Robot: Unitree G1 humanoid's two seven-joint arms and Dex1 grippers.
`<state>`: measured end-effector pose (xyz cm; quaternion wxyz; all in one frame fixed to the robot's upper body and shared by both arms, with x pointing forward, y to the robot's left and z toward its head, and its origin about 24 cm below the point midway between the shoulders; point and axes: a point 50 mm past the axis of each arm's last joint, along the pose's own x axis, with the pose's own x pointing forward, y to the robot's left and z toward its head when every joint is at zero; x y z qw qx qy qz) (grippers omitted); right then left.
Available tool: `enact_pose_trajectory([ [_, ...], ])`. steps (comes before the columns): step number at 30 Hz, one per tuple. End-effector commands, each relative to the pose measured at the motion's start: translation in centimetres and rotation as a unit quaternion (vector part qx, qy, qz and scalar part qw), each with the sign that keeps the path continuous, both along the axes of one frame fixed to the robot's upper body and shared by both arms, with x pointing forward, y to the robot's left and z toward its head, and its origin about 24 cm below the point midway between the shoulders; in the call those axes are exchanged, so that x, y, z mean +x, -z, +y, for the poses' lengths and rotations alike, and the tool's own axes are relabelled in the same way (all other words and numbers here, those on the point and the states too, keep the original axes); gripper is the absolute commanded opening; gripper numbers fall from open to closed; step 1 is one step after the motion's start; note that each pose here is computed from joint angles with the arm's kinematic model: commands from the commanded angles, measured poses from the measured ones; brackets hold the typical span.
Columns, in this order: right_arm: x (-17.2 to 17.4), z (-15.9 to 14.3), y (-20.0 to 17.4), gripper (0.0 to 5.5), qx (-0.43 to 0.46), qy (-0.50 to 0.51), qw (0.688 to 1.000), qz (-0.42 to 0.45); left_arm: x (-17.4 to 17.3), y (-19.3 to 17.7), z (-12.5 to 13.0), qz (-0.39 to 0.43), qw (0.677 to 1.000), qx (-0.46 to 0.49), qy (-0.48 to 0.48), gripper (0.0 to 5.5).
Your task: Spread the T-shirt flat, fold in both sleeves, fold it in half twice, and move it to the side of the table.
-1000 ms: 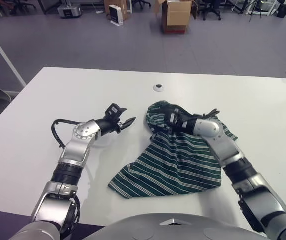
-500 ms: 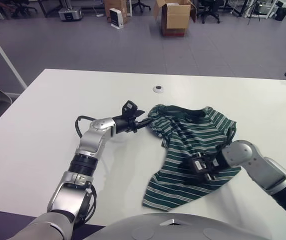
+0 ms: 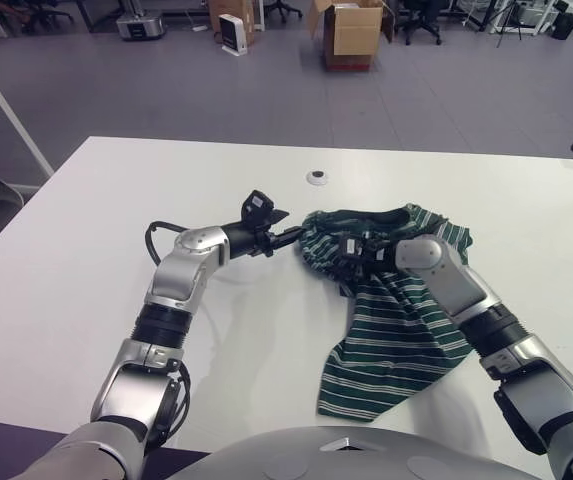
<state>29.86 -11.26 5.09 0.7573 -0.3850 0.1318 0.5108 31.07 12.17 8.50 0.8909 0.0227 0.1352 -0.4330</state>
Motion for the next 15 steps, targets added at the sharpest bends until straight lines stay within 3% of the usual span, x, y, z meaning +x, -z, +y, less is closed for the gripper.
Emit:
enact_pose_trajectory([
  [1, 0.0, 2.0, 1.6, 2.78, -0.023, -0.016, 1.000, 0.001, -0.2, 0.4, 0.5, 0.005, 1.000, 0.010, -0.011, 2.95],
  [5, 0.3, 4.6, 1.3, 2.78, 0.076, 0.015, 0.997, 0.022, -0.8, 1.5, 1.6, 0.020, 0.999, 0.018, -0.031, 2.95],
  [10, 0.2, 7.3, 1.6, 2.78, 0.205, 0.071, 0.971, 0.101, -1.7, 3.0, 3.9, 0.037, 0.996, 0.039, -0.068, 2.95],
  [15, 0.6, 5.3, -0.2, 2.78, 0.258, 0.097, 0.957, 0.086, -1.8, 3.7, 3.9, 0.038, 0.995, 0.062, -0.066, 2.95],
])
